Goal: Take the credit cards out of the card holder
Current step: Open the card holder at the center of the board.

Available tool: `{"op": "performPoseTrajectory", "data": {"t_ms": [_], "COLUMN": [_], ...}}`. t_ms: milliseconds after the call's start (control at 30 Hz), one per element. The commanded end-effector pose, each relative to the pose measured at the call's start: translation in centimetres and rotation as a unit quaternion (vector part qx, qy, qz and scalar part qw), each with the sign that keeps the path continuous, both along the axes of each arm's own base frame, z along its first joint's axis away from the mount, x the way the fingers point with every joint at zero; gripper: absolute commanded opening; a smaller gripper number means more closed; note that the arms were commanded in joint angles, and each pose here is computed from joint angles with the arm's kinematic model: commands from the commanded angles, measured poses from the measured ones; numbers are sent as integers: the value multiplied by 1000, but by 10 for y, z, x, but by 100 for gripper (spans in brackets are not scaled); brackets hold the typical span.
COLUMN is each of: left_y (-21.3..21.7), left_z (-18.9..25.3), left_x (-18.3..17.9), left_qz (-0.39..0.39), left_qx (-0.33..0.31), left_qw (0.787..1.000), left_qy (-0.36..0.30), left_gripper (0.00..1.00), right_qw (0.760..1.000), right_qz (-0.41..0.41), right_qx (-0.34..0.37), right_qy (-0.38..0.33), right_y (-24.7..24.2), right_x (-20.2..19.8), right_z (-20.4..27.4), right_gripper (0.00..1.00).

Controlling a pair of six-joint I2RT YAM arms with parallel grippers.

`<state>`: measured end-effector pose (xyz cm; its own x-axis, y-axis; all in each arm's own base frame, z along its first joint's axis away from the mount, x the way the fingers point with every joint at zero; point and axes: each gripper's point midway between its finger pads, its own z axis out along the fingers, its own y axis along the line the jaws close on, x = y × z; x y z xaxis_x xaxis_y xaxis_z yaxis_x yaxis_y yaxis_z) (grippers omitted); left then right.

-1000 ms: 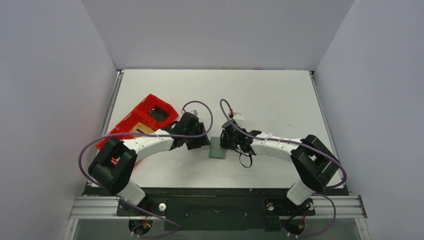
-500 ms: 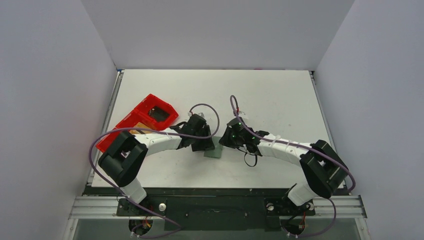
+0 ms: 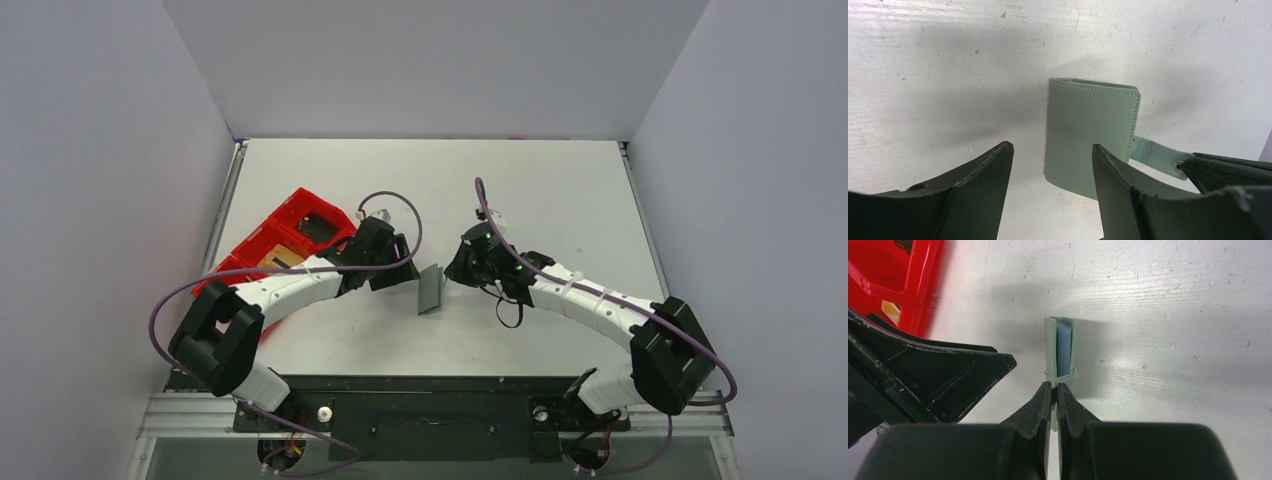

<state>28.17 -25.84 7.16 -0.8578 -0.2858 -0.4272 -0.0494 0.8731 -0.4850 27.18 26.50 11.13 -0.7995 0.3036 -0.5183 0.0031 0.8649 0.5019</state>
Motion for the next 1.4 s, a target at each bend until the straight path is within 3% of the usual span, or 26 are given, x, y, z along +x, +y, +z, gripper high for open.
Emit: {"op": "performPoseTrajectory", "data": {"t_ms": [0, 867, 1133, 1367], "left_y": [6, 25, 24, 22], "left_z": [12, 3, -1, -4], "left_x": [3, -8, -9, -8], "left_qz": [0, 11, 7, 6], "left_qx": [-5, -25, -24, -23], "left_qw": [1000, 1000, 1000, 1000], "left_qy": [-18, -5, -1, 4], "left_gripper": [57, 57, 57, 51], "right_qw": [999, 999, 993, 980], "right_qz": [-4, -15, -63, -99], "right_qx": [18, -31, -98, -170], "right_qy": [-37, -34, -13, 43], "right_y": [5, -2, -53, -105], "right_x": [12, 11, 5, -5], "right_z": [37, 33, -3, -68], "right_gripper": [0, 0, 0, 0]}}
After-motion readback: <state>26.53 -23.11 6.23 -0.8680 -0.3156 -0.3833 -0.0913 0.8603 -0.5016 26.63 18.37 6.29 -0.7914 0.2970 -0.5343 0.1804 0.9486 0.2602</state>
